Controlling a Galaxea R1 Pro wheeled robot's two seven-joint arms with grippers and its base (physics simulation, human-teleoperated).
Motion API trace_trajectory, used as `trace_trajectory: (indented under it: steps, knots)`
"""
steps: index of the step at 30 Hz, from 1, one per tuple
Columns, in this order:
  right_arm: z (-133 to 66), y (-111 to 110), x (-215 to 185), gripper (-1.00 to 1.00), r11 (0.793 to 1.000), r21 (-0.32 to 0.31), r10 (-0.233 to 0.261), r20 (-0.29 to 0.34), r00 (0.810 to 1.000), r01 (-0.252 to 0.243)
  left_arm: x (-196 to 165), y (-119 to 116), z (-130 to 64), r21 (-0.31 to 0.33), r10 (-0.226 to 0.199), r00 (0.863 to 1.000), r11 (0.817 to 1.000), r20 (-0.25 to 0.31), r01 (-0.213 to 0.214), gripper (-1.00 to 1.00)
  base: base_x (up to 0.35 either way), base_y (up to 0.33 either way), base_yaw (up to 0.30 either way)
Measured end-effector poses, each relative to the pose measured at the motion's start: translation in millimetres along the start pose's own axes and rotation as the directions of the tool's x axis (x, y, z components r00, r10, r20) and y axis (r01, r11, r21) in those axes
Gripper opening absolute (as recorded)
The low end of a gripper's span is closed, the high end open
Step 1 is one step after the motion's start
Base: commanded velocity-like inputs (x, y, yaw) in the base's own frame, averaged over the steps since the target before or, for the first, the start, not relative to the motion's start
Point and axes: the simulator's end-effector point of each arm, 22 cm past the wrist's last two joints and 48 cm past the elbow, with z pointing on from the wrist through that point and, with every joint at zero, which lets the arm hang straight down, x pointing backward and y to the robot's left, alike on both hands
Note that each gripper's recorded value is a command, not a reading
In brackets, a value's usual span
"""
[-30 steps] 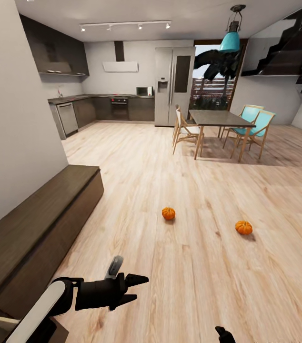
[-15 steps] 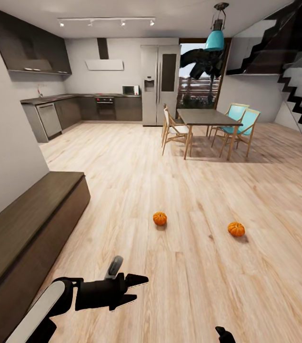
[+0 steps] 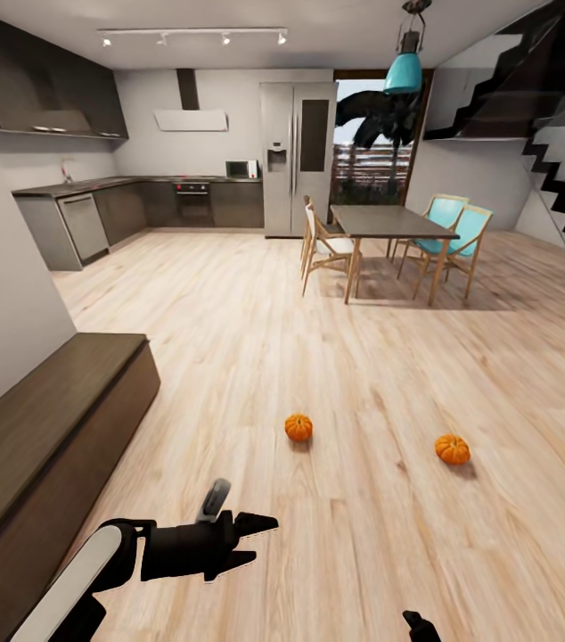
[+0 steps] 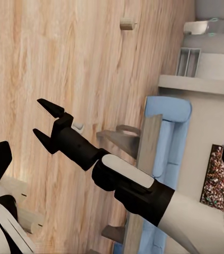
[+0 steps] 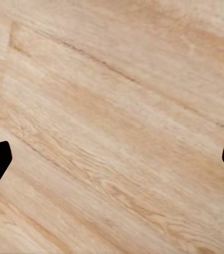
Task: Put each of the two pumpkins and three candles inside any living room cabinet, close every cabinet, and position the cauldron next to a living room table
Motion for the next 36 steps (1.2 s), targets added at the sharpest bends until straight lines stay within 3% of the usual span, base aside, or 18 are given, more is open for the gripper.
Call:
trace_trajectory:
  steps: [16, 36]
  knots:
    - [0.3, -1.1, 0.3, 1.00, 1.000, 0.002, 0.000, -0.001, 1.000, 0.000, 0.2, 1.0, 0.5, -0.001, -0.002, 1.000, 1.000, -0.002, 0.002, 1.00, 0.329, 0.000, -0.143]
    - [0.4, -1.1, 0.3, 1.00, 1.000, 0.003, -0.002, 0.000, 1.000, 0.002, -0.6, 3.1, -0.2, -0.008, -0.002, 1.000, 1.000, 0.001, 0.002, 1.00, 0.329, 0.000, -0.007]
